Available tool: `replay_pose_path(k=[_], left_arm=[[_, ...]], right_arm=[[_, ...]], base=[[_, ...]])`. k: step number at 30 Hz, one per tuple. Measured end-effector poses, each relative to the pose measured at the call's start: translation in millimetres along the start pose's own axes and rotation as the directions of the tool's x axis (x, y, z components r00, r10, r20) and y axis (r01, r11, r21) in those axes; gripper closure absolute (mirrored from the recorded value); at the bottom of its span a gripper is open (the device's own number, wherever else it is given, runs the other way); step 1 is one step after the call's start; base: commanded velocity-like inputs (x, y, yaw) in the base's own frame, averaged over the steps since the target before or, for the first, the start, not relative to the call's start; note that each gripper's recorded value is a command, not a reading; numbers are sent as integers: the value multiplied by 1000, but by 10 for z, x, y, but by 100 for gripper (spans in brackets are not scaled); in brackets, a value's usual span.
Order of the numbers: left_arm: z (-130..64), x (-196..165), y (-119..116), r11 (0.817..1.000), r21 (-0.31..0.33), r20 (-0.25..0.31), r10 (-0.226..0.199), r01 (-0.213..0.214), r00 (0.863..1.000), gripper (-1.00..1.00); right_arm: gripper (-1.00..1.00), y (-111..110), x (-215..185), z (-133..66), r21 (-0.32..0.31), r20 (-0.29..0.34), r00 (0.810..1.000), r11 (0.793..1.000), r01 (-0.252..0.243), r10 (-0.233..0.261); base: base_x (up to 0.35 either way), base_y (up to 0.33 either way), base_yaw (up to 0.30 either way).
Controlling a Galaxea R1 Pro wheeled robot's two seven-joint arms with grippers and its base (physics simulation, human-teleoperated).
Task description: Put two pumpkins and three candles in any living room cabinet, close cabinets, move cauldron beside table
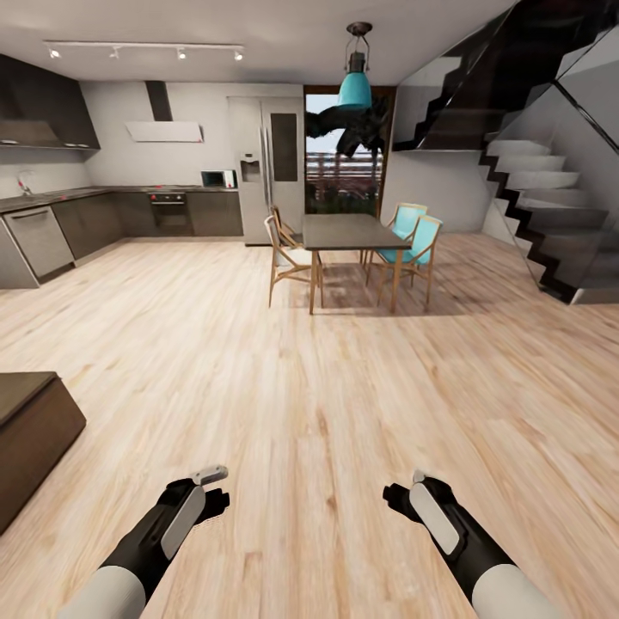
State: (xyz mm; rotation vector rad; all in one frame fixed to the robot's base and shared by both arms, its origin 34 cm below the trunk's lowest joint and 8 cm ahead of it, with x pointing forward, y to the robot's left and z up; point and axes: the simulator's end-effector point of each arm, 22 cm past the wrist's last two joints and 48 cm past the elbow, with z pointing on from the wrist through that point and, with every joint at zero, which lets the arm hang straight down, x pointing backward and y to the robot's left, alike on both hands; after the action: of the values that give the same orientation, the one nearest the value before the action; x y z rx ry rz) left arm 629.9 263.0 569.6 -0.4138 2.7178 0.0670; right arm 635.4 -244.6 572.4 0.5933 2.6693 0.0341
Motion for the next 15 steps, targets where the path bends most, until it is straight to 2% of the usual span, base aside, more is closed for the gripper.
replay_pose_path(k=[15], left_arm=[[-1,-1,-7,1000,1,1,2,-2,1000,-100]], right_arm=[[-100,-6,0,2,-2,-1,1000,1000,-4,4]], base=[[341,0,0]])
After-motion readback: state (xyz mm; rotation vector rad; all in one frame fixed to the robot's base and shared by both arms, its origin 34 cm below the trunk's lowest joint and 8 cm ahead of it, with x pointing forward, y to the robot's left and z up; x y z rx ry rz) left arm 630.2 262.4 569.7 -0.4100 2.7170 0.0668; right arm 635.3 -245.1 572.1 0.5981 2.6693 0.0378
